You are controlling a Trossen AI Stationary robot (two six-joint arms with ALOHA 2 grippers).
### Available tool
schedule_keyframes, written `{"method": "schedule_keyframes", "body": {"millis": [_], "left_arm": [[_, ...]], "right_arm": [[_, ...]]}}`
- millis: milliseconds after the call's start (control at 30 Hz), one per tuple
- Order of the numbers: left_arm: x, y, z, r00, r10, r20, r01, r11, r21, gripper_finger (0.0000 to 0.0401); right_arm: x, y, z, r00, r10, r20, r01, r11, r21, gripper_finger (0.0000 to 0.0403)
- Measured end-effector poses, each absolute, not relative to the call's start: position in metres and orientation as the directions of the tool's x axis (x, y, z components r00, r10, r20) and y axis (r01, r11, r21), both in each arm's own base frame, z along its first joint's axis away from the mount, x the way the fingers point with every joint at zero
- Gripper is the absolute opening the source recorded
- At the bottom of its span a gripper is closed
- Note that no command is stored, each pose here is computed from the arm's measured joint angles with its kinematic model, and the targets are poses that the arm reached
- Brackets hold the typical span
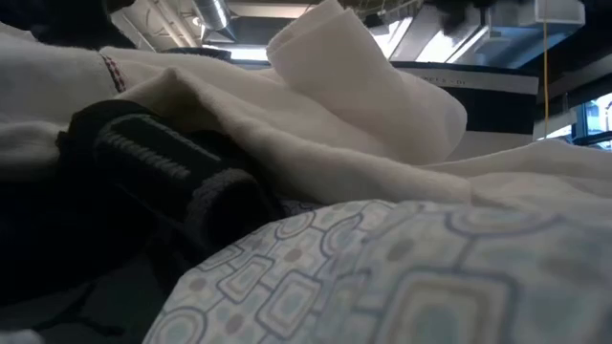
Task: Sort clothes
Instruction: Put the white polo shirt into the right blue laundry bin
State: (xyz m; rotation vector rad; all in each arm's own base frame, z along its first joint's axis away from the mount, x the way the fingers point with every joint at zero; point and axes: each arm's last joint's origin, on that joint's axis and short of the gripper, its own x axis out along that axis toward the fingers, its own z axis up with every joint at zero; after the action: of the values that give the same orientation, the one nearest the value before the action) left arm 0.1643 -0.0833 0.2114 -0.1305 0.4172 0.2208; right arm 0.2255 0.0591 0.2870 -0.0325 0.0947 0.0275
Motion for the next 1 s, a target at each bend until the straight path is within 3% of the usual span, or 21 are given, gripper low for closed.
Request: {"method": "schedule_keyframes", "body": {"millis": [167, 467, 633, 833, 1000], "left_arm": [[0.166, -0.084, 0.214, 0.906, 0.180, -0.383, -0.214, 0.976, -0.048, 0.0203], [0.173, -0.085, 0.237, 0.941, 0.168, -0.295, -0.143, 0.984, 0.106, 0.0203], [0.172, -0.087, 0.241, 0.945, 0.124, -0.303, -0.119, 0.992, 0.036, 0.0203], [0.163, -0.088, 0.224, 0.876, 0.056, -0.478, -0.056, 0.998, 0.014, 0.0203], [0.160, -0.085, 0.218, 0.845, 0.080, -0.529, -0.091, 0.996, 0.005, 0.0203]], "right_arm": [[0.272, 0.077, 0.316, 0.984, 0.162, -0.075, -0.164, 0.986, -0.021, 0.0005], [0.344, 0.097, 0.360, 0.993, 0.114, -0.011, -0.115, 0.993, -0.012, 0.0020], [0.374, 0.106, 0.355, 0.961, 0.115, -0.253, -0.130, 0.991, -0.042, 0.0103], [0.391, 0.128, 0.332, 0.861, 0.144, -0.488, -0.156, 0.988, 0.015, 0.0219], [0.395, 0.148, 0.293, 0.756, 0.142, -0.639, -0.141, 0.989, 0.052, 0.0258]]}}
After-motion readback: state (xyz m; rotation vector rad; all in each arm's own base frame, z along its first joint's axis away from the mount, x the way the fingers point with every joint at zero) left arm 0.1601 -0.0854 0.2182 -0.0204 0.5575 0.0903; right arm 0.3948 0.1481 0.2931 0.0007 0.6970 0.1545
